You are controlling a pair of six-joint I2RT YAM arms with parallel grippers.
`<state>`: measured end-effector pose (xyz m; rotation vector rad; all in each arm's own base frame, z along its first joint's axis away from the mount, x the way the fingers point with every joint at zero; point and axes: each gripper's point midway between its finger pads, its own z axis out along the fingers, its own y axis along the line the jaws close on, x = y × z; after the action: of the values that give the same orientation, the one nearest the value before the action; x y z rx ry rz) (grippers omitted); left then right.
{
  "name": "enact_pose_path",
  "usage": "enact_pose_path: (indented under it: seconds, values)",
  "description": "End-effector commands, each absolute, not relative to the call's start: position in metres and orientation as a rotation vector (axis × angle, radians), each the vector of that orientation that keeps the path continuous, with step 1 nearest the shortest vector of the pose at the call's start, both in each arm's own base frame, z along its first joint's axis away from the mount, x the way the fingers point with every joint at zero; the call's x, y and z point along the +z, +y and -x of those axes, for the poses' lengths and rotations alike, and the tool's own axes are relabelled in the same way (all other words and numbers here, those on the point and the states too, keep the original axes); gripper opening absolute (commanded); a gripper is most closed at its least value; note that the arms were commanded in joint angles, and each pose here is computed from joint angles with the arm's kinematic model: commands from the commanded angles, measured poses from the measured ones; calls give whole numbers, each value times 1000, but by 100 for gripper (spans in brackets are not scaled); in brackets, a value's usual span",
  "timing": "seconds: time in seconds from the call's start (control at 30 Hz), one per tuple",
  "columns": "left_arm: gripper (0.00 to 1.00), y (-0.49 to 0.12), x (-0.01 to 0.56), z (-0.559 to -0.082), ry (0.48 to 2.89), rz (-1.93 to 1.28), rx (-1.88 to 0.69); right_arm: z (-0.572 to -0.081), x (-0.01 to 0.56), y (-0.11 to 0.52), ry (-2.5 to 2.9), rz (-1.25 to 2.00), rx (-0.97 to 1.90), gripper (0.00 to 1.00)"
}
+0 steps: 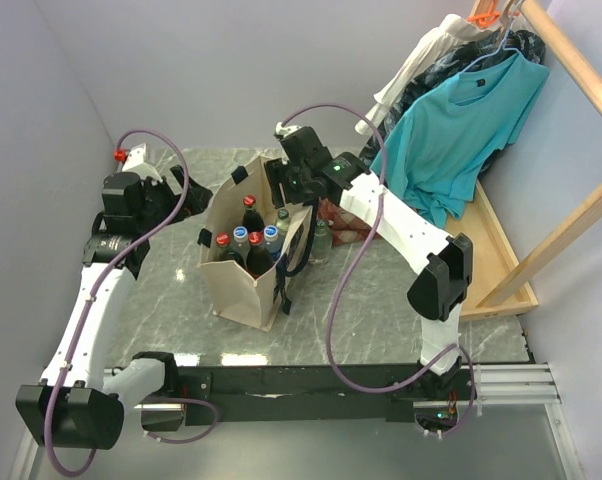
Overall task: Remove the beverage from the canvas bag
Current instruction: Take out the drink from the canvas bag.
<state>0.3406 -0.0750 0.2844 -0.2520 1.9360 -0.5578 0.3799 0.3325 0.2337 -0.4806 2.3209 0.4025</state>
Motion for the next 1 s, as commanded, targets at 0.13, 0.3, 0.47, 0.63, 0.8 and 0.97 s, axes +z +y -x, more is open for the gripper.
enact_pose_path:
  seconds: [0.13, 0.3, 0.47, 0.63, 0.8, 0.97]
  values:
    - [96, -76, 295, -339, 1884, 218, -554, -377, 264, 304, 2288, 360, 313, 72]
    - [96, -77, 293, -340, 1891, 213, -548, -379, 275, 318, 2237, 386, 389, 72]
    - [96, -75, 297, -339, 1885, 218, -543, -394, 279, 340, 2232, 413, 426, 73]
    - [96, -73, 297, -339, 1890, 217, -521, -406, 276, 351, 2236, 413, 437, 73]
    - [96, -71, 296, -340, 1895, 218, -509, -407, 259, 350, 2270, 405, 445, 72]
    - [96, -73, 294, -341, 1896, 217, -521, -400, 241, 344, 2321, 414, 419, 72]
